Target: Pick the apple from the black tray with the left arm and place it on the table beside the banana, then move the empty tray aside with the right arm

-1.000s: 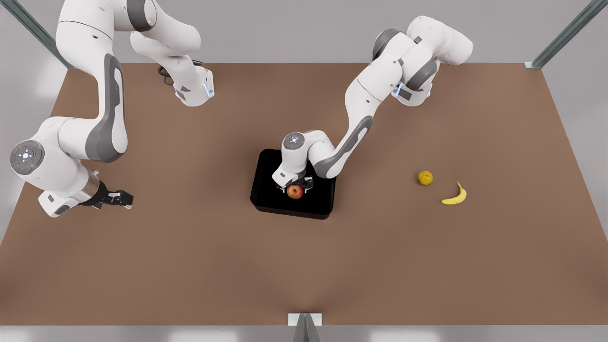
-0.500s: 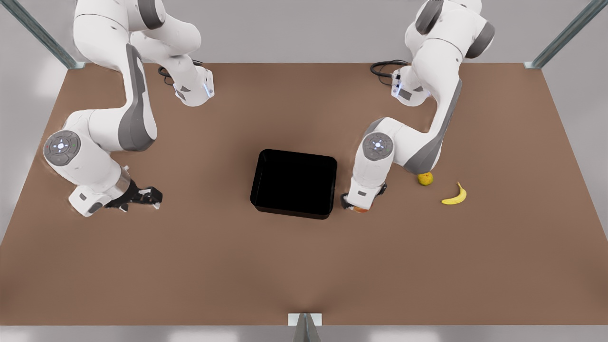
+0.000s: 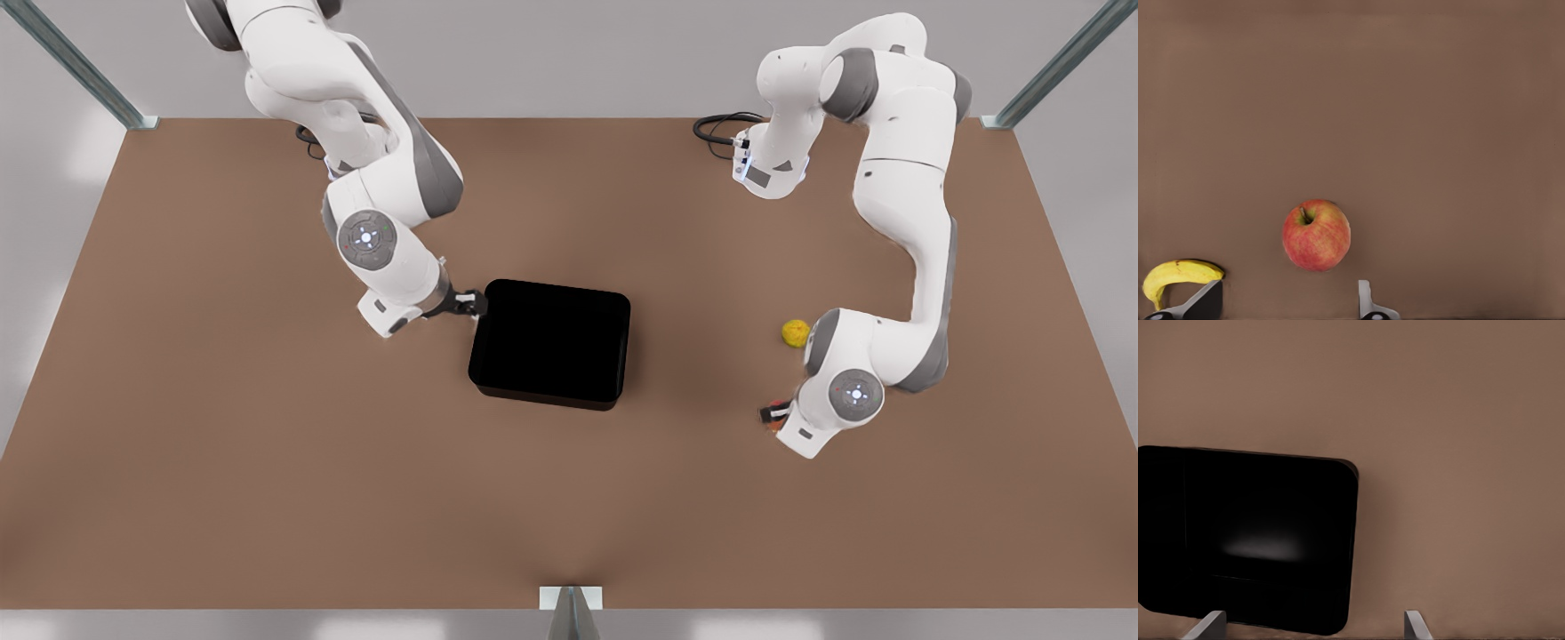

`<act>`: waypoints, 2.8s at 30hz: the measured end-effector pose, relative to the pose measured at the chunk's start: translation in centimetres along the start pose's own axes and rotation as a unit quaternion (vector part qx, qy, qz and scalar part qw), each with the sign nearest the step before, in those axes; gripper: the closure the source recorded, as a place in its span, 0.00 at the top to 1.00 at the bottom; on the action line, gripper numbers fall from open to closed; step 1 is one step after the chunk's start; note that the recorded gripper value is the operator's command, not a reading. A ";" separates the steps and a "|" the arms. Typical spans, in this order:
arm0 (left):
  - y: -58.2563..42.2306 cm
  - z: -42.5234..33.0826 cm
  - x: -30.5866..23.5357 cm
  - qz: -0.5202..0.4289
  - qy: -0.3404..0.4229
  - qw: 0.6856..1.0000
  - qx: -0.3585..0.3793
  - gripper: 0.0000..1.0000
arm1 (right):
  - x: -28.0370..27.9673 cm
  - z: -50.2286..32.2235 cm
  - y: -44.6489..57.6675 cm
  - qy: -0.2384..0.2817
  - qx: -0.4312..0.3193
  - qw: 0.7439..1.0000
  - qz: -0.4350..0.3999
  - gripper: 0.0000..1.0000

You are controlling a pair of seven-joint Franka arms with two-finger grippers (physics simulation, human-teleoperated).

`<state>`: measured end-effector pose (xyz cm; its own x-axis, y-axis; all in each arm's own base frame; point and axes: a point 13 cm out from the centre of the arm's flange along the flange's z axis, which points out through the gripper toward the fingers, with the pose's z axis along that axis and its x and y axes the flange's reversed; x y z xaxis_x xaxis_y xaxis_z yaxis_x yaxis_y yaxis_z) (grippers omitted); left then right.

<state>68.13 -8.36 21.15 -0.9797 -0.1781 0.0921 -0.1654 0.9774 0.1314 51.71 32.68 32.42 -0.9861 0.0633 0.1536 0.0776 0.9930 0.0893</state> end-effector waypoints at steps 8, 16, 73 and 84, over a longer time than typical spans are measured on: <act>8.2 -19.4 5.3 -0.012 -0.061 0.995 0.081 1.00 | 1.6 9.4 0.9 -0.066 -0.035 0.995 0.065 1.00; 9.1 -19.6 5.5 0.052 -0.061 0.995 0.053 1.00 | -1.6 13.4 0.7 -0.120 -0.046 0.987 0.098 1.00; 9.2 -19.3 6.0 0.150 -0.055 0.986 0.044 1.00 | -18.3 -2.3 -28.9 -0.180 0.008 0.983 0.046 0.08; 9.2 -20.1 6.1 0.141 -0.056 0.987 0.044 1.00 | -24.3 1.8 -40.2 -0.179 -0.035 0.975 -0.131 0.06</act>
<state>62.90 -2.73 42.74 -0.9937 0.1121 0.0030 0.1122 0.9933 0.0286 72.28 -8.56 23.33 -0.9607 -0.1475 -0.2352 -0.1856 0.9713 0.1490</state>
